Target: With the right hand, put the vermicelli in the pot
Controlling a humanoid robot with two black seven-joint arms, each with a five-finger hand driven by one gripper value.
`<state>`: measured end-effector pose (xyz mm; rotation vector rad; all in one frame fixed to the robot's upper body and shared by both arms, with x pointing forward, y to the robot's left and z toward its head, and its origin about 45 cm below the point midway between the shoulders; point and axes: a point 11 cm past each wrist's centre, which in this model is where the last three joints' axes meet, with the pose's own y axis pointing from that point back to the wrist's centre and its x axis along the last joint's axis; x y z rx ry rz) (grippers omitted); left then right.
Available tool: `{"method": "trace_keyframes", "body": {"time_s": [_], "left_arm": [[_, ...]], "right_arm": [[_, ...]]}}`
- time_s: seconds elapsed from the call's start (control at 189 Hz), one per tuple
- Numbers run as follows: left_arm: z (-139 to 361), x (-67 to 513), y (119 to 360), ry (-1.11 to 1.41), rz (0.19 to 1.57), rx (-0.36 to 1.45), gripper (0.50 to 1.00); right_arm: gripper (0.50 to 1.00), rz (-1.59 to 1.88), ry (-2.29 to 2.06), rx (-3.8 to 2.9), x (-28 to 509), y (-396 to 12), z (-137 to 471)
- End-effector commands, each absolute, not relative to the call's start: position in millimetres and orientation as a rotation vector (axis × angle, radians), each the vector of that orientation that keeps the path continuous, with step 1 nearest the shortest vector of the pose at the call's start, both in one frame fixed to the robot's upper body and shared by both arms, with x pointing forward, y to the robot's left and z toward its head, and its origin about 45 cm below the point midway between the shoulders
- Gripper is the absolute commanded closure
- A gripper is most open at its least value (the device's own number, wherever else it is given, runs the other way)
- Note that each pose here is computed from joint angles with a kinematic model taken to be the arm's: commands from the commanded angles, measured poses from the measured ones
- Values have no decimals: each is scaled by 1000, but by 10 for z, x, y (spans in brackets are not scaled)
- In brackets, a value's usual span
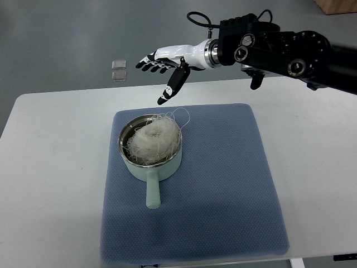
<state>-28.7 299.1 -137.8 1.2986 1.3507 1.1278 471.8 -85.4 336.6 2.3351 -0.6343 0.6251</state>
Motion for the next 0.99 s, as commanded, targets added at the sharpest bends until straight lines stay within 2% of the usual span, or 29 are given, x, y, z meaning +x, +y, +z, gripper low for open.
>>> {"method": "trace_keyframes", "body": {"time_s": [0.0, 0.185, 0.338, 0.544, 0.707, 0.987], "left_arm": [[-1378, -282, 2984, 1351, 1126, 1296, 500], [-1378, -283, 2979, 1350, 1123, 1296, 500], [-1378, -283, 2971, 1351, 1122, 1295, 500], [-1378, -282, 2953, 1352, 1116, 1292, 500], [-1378, -283, 2959, 1351, 1117, 1293, 500], [-1378, -284, 2949, 1350, 1113, 1293, 500]], "right_arm": [[572, 538, -790, 2398, 4825, -1222, 3442], [572, 266, -1123, 2560, 4890, -1798, 3268], [572, -151, -1571, 2793, 4826, -2269, 2981], [572, -808, -2083, 2824, 4589, -2488, 2256], [572, -1142, -2341, 2673, 4514, -2596, 1844], [570, -1236, -2400, 2633, 4510, -2616, 1780]]}}
